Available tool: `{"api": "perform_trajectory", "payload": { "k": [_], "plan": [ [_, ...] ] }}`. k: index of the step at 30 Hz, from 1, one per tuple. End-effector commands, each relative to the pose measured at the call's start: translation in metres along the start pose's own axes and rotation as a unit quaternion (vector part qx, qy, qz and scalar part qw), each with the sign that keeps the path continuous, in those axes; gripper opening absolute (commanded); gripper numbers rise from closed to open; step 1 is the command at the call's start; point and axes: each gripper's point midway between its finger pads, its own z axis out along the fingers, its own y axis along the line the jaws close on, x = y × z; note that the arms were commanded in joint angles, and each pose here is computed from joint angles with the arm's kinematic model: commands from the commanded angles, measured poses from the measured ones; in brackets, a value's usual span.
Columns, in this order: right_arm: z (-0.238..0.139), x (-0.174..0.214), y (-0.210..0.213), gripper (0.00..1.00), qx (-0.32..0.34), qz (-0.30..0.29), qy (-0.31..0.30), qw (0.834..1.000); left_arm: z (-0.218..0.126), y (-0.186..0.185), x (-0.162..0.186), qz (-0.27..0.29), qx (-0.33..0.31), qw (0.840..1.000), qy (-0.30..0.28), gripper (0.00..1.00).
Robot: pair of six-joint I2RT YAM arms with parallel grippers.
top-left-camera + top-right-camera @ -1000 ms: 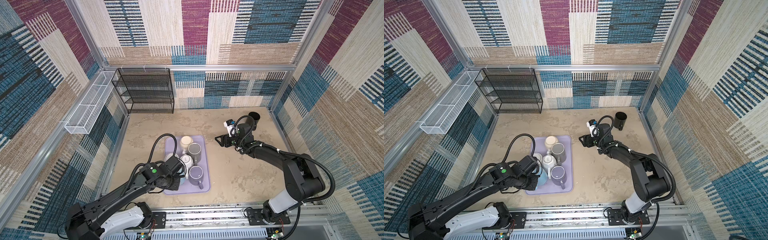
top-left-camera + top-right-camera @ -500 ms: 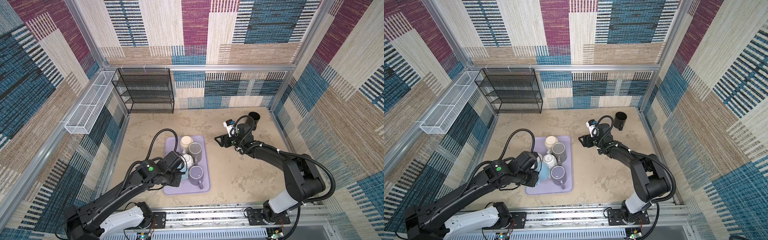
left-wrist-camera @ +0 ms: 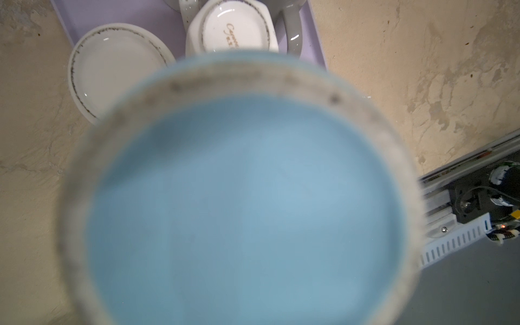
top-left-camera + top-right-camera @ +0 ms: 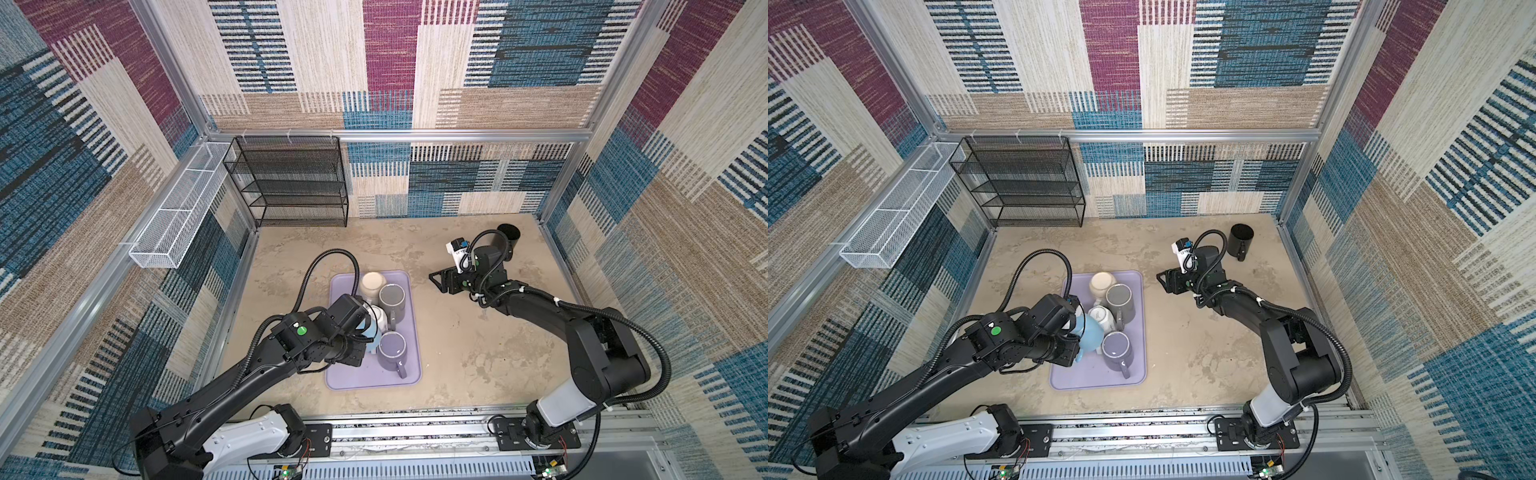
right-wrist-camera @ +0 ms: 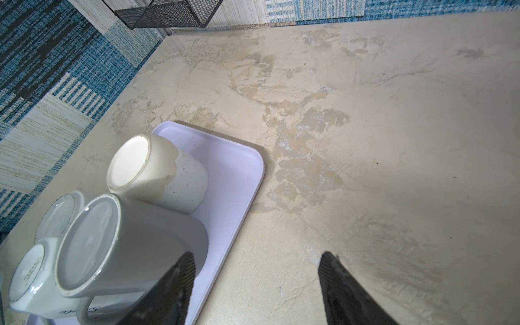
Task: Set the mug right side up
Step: 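Lift the light blue mug off the tray with the left gripper, then raise the light blue mug while the right gripper reaches for its handle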
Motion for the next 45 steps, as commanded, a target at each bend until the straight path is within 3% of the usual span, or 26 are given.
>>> {"api": "perform_trajectory", "payload": {
  "k": [1, 7, 17, 23, 31, 37, 43, 45],
  "plan": [
    [-0.001, -0.006, 0.003, 0.72, -0.004, -0.009, -0.007, 1.0, -0.007, -0.003, -0.013, 0.026, 0.005, 0.999, -0.029, 0.0],
    [-0.003, -0.009, 0.007, 0.72, -0.014, -0.005, -0.013, 1.0, -0.018, -0.003, -0.034, 0.028, 0.001, 0.997, -0.075, 0.0],
    [-0.014, -0.022, 0.019, 0.72, -0.034, 0.002, -0.038, 0.999, -0.034, -0.016, -0.101, 0.038, 0.036, 0.982, -0.183, 0.0],
    [-0.024, -0.029, 0.044, 0.72, -0.098, 0.02, -0.06, 0.993, -0.039, -0.017, -0.14, 0.039, 0.056, 0.967, -0.245, 0.0],
    [-0.04, -0.041, 0.075, 0.72, -0.164, 0.033, -0.09, 0.982, -0.067, -0.02, -0.184, 0.035, 0.107, 0.93, -0.351, 0.0],
    [-0.049, -0.051, 0.107, 0.72, -0.223, 0.034, -0.109, 0.968, -0.095, -0.029, -0.216, 0.033, 0.152, 0.892, -0.424, 0.0],
    [-0.063, -0.065, 0.14, 0.72, -0.277, 0.024, -0.131, 0.952, -0.104, -0.037, -0.231, 0.028, 0.201, 0.861, -0.466, 0.0],
    [-0.068, -0.068, 0.149, 0.72, -0.296, 0.024, -0.137, 0.945, -0.111, -0.042, -0.232, 0.032, 0.226, 0.842, -0.488, 0.0]
  ]
}}
